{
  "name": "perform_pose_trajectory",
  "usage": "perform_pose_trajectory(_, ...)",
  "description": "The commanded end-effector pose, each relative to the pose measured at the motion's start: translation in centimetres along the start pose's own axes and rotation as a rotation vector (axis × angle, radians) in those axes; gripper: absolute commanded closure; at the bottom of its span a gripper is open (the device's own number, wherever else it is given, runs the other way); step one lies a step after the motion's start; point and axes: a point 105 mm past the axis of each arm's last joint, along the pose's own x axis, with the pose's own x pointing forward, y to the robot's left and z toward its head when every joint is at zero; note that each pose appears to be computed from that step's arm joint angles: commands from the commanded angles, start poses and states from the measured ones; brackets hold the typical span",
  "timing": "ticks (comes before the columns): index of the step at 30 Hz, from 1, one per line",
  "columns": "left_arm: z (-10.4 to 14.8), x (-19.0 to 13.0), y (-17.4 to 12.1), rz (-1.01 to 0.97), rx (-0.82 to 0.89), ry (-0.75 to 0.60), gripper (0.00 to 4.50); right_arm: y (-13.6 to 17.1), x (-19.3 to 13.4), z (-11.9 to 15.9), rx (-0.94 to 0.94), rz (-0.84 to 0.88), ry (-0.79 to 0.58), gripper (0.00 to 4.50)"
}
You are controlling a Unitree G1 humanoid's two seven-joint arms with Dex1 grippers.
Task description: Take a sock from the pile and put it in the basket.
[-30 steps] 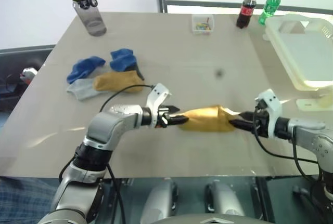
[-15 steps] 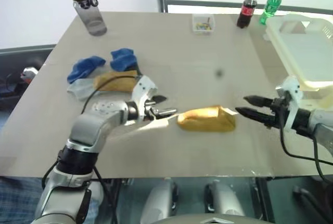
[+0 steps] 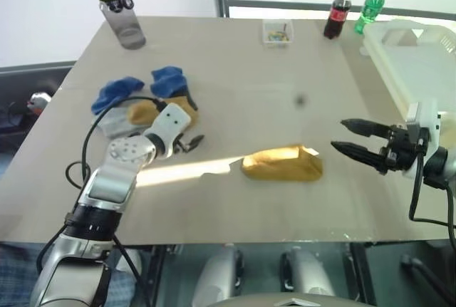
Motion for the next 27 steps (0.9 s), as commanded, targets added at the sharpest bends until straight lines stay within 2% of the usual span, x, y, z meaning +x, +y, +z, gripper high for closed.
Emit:
perform_pose_trajectory(1, -2.2, -0.3, 1.3, 0.085, 0.025, 0.066, 0.68, -0.3, -0.2, 1.1, -0.065, -0.022, -0.011, 1.68)
perform_pose_trajectory(5, -2.9, 0.2, 0.7, 0.075, -0.011, 0.071, 0.68, -0.4, -0.1, 1.0, -0.070, -0.030, -0.003, 1.68)
perform_pose_trajectory(7, -3.2, 0.4, 0.5, 0.068, 0.001, 0.080, 1.18, -0.5, 0.0, 1.0, -0.073, -0.032, -0.003, 1.68)
perform_pose_trajectory(9, -3.4, 0.5, 0.4, 0.063, -0.005, 0.085, 1.85, -0.6, 0.0, 1.0, -0.076, -0.037, -0.003, 1.68)
perform_pose_trajectory(14, -3.8, 0.4, 0.7, 0.075, -0.045, 0.102, 4.29, -0.7, 0.0, 1.0, -0.077, -0.048, -0.005, 1.68)
perform_pose_trajectory(15, -3.9, 0.3, 0.8, 0.080, -0.047, 0.106, 4.41, -0.7, 0.0, 1.0, -0.077, -0.050, -0.005, 1.68)
perform_pose_trajectory(18, -4.2, 0.2, 1.2, 0.097, -0.043, 0.117, 4.41, -0.8, 0.0, 0.9, -0.075, -0.056, -0.006, 1.68)
perform_pose_trajectory(21, -3.2, 0.3, 1.5, 0.104, -0.032, 0.063, 4.41, -0.8, 0.0, 0.9, -0.073, -0.062, -0.010, 1.68)
perform_pose_trajectory(22, -2.6, 0.3, 1.7, 0.118, -0.060, 0.027, 4.04, -0.9, 0.0, 0.9, -0.073, -0.065, -0.010, 1.68)
perform_pose_trajectory(24, -2.0, 0.3, 1.9, 0.133, -0.095, -0.004, 3.69, -0.9, 0.0, 0.8, -0.072, -0.069, -0.009, 1.68)
perform_pose_trajectory(26, -2.1, 0.4, 2.3, 0.163, -0.115, -0.003, 2.69, -1.0, 0.0, 0.7, -0.071, -0.071, -0.008, 1.68)
perform_pose_trajectory(27, -2.1, 0.5, 2.4, 0.177, -0.119, -0.002, 2.52, -1.0, 0.0, 0.7, -0.071, -0.072, -0.008, 1.68)
